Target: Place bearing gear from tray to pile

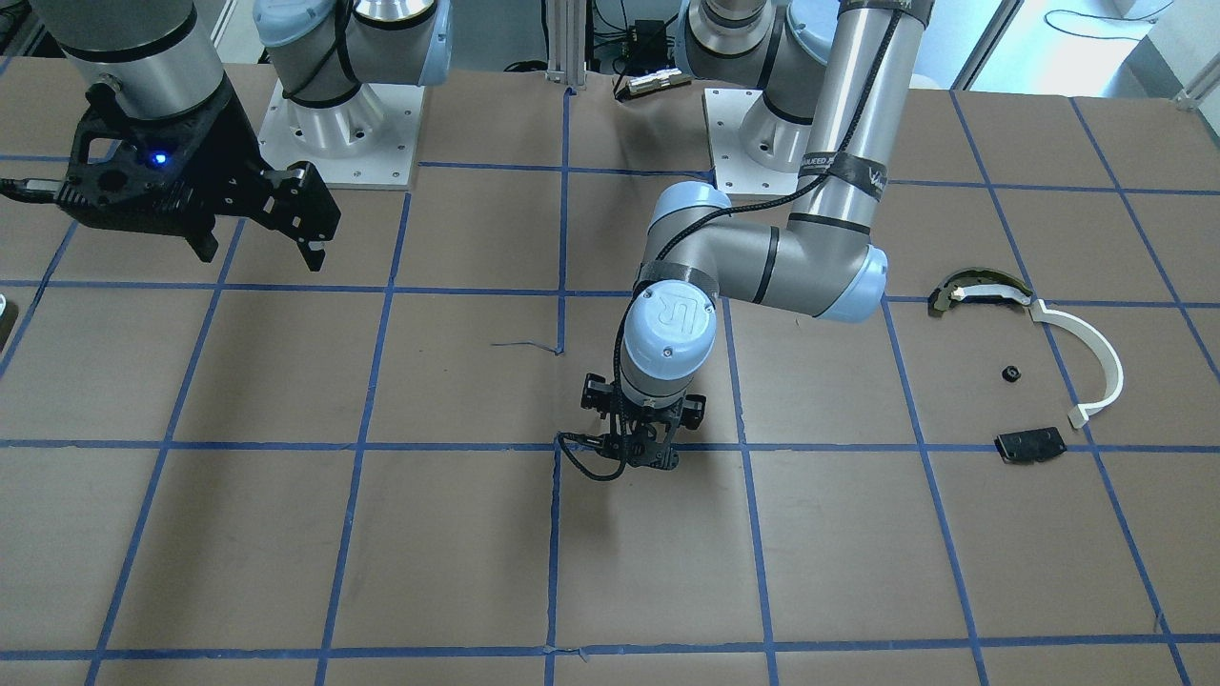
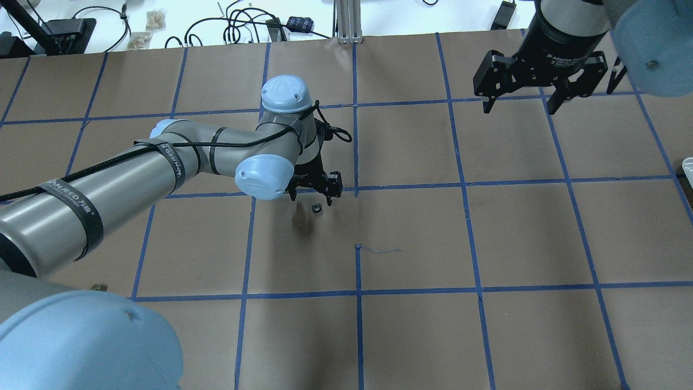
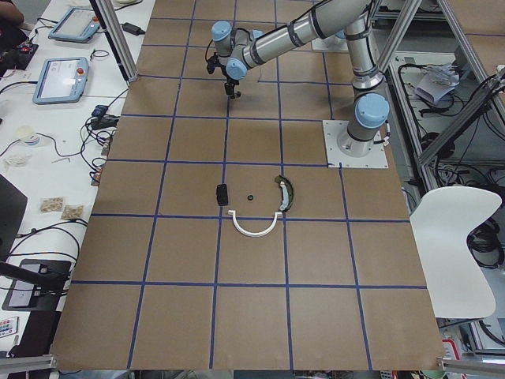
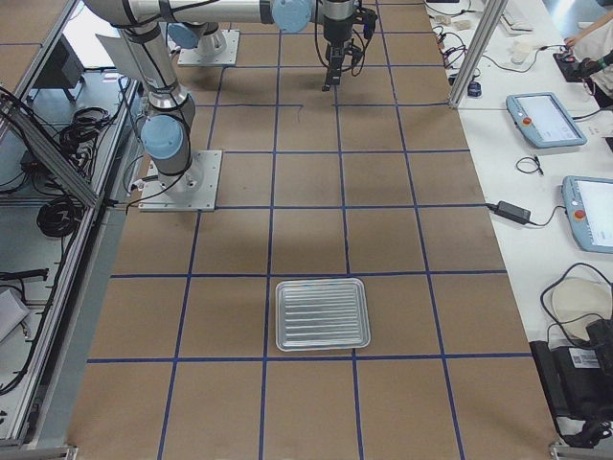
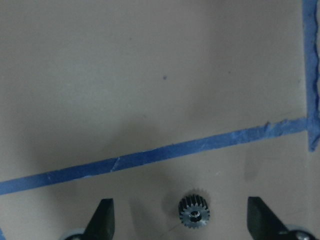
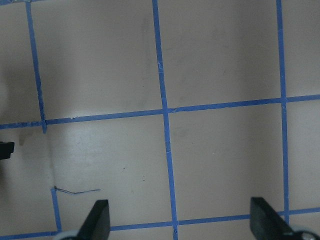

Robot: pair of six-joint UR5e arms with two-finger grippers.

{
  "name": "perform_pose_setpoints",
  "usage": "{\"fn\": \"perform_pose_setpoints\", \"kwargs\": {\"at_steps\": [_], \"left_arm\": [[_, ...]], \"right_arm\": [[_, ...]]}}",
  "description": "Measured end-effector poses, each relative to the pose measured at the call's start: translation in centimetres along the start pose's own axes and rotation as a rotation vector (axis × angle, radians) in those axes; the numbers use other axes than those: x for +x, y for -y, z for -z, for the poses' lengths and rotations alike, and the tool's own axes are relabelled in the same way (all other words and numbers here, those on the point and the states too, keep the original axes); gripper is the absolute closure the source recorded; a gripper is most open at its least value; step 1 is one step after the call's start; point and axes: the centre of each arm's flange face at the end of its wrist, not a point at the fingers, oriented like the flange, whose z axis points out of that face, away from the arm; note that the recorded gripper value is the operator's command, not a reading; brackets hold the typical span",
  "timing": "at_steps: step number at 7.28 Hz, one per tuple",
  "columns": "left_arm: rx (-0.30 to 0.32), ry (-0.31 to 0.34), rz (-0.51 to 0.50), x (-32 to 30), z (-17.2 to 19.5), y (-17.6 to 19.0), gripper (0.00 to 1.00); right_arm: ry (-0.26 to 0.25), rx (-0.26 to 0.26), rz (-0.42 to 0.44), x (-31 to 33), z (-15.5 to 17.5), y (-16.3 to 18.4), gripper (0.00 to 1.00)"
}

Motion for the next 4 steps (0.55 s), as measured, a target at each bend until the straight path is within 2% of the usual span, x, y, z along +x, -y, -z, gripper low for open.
{"fn": "perform_pose_setpoints", "kwargs": {"at_steps": [2,3,4], "left_arm": [[-0.015,-0.001,0.004,0.01,-0.49,-0.02,0.26],[-0.020,-0.002,0.005,0.02,-0.56,-0.06,0.33],[-0.026,-0.002,0.006,0.02,-0.64,-0.11,0.34]], "right_arm": [[0.000,0.004,0.006,-0.02,0.33,-0.26,0.00],[-0.003,0.007,0.013,0.01,0.43,-0.31,0.00],[-0.005,0.006,0.026,0.02,0.39,-0.29,0.00]]}}
